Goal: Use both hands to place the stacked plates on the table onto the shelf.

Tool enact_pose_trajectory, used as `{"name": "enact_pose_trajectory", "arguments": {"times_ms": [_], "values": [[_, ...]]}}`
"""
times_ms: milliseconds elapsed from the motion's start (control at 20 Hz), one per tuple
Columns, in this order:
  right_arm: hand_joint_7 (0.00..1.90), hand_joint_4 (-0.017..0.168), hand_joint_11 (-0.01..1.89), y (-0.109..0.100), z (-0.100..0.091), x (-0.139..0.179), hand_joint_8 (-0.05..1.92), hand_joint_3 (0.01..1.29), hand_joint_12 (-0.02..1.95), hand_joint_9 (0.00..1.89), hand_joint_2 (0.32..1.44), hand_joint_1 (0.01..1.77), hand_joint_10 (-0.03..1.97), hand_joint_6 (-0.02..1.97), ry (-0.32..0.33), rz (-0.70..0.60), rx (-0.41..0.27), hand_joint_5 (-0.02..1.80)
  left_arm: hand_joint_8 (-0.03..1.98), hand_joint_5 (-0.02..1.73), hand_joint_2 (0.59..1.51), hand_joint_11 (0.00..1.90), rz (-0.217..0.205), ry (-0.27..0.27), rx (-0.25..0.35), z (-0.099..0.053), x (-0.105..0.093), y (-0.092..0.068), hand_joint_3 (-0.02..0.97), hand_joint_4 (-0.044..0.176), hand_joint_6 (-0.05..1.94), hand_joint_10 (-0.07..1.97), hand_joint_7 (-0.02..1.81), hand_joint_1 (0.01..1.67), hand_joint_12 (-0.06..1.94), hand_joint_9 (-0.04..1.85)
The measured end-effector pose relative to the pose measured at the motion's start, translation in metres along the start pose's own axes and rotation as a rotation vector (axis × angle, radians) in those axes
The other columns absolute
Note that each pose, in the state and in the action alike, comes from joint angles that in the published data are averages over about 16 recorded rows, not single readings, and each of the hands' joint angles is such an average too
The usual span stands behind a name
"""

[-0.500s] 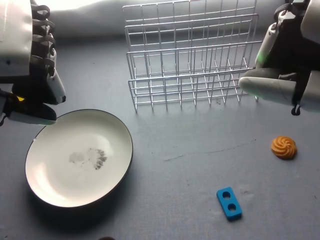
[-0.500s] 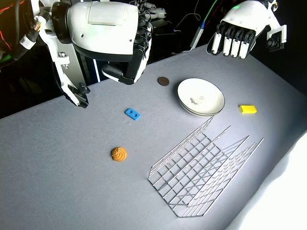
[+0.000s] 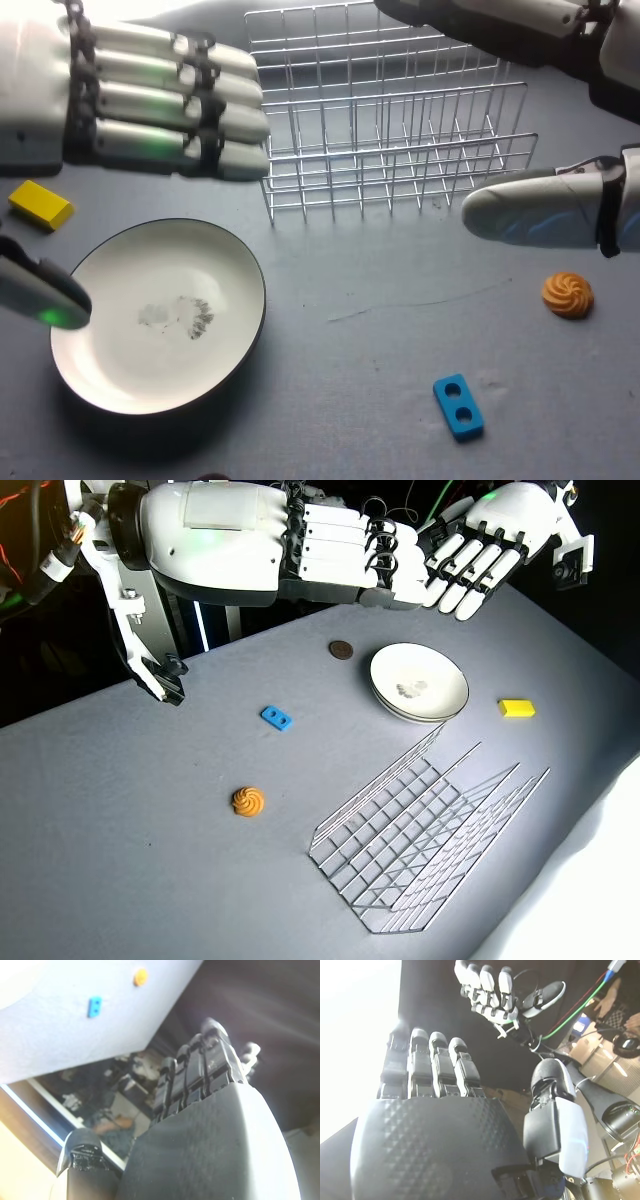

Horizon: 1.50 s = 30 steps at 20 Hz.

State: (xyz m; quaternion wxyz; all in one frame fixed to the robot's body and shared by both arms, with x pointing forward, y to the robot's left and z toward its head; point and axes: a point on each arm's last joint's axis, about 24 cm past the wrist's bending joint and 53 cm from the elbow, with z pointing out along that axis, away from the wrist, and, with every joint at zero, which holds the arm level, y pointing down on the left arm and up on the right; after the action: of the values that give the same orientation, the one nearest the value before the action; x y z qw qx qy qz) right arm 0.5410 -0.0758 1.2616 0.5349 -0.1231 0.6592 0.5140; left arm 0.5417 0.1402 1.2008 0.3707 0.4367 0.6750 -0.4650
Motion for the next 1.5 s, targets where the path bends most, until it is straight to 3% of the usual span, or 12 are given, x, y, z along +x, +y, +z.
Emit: {"name": "enact_pose_trajectory", "arguments": {"times_ms": [100, 250, 650, 800, 1150, 1500], "values": [[0.15, -0.002, 0.20, -0.001, 0.000, 0.002, 0.12, 0.02, 0.09, 0.16, 1.10, 0.21, 0.12, 0.13, 0.004, 0.001, 0.001, 0.13, 0.05, 0.09, 1.085, 0.12, -0.004, 0.022, 0.011, 0.001, 0.006, -0.001, 0.039, -0.004, 0.05, 0.05, 0.09, 0.02, 0.05, 0.09], [0.02, 0.001, 0.03, -0.001, 0.000, 0.004, 0.01, 0.02, 0.00, 0.02, 1.07, 0.43, 0.01, 0.02, 0.010, -0.003, 0.004, 0.02, 0.00, 0.05, 1.093, 0.02, -0.009, 0.064, 0.022, 0.002, 0.019, 0.000, 0.037, -0.001, 0.00, 0.01, 0.03, 0.01, -0.01, 0.02], [0.02, -0.001, 0.02, -0.005, 0.000, 0.014, 0.01, 0.02, -0.01, 0.02, 0.99, 1.02, 0.01, 0.02, 0.036, -0.035, 0.012, 0.02, 0.00, 0.06, 1.100, 0.02, -0.031, 0.180, 0.009, -0.006, 0.069, 0.023, 0.031, -0.002, 0.00, 0.01, 0.04, 0.01, -0.01, 0.02], [0.02, -0.001, 0.02, -0.005, 0.000, 0.017, 0.01, 0.02, -0.01, 0.02, 0.97, 1.17, 0.01, 0.02, 0.041, -0.050, 0.013, 0.02, 0.00, 0.06, 1.102, 0.02, -0.042, 0.225, -0.007, -0.013, 0.093, 0.034, 0.031, -0.002, 0.00, 0.01, 0.04, 0.01, -0.01, 0.02], [0.02, -0.001, 0.02, -0.006, 0.001, 0.021, 0.01, 0.02, -0.01, 0.02, 1.00, 1.19, 0.01, 0.02, 0.052, -0.072, 0.015, 0.02, 0.00, 0.06, 1.105, 0.02, -0.070, 0.306, -0.044, -0.035, 0.139, 0.054, 0.031, -0.002, 0.00, 0.01, 0.04, 0.02, -0.01, 0.02], [0.02, -0.001, 0.02, -0.006, 0.001, 0.023, 0.01, 0.02, -0.01, 0.02, 1.02, 1.17, 0.01, 0.02, 0.055, -0.073, 0.016, 0.02, -0.01, 0.06, 1.109, 0.02, -0.099, 0.360, -0.065, -0.052, 0.169, 0.063, 0.025, -0.002, 0.00, 0.01, 0.04, 0.02, -0.01, 0.02]]}}
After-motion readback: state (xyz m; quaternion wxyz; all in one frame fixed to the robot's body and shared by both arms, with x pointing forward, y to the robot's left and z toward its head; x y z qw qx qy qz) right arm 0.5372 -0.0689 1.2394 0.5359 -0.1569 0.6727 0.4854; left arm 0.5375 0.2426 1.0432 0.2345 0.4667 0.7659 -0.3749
